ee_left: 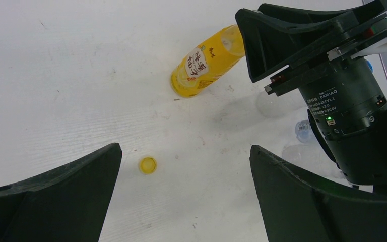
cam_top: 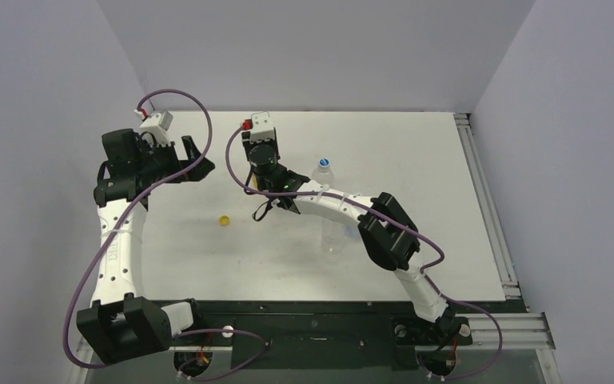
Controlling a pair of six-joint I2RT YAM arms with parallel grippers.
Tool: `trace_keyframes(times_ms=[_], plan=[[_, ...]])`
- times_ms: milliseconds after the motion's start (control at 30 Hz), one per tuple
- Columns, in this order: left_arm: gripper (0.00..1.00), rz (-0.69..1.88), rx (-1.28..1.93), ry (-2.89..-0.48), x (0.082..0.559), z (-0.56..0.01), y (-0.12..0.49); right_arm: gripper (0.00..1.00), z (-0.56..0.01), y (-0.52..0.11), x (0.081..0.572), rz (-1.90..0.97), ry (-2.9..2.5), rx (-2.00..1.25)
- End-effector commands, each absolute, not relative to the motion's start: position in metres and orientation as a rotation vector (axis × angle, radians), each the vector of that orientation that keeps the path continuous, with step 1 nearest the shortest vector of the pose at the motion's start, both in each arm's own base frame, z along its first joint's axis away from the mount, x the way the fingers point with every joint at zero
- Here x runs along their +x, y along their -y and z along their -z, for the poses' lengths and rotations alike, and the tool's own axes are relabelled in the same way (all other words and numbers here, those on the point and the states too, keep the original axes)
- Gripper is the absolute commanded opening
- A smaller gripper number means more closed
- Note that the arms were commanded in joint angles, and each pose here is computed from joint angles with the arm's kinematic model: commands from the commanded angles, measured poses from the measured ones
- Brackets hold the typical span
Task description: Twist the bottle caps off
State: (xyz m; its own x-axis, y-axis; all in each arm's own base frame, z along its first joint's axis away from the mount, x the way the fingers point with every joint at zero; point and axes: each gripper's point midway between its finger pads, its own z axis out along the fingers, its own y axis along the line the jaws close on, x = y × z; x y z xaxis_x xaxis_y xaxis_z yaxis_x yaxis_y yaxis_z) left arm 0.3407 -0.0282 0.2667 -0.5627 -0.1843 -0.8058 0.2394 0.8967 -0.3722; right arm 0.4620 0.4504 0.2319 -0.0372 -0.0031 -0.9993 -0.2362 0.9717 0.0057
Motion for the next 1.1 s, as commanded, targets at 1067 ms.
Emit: trace_keyframes(times_ms=[1067], plan=[[0.96,0.504,0.144,-1.973,0.337,-0.306,0.030,0.72,-0.291,-0.444,0.441,-0.201,-1.589,-0.291]])
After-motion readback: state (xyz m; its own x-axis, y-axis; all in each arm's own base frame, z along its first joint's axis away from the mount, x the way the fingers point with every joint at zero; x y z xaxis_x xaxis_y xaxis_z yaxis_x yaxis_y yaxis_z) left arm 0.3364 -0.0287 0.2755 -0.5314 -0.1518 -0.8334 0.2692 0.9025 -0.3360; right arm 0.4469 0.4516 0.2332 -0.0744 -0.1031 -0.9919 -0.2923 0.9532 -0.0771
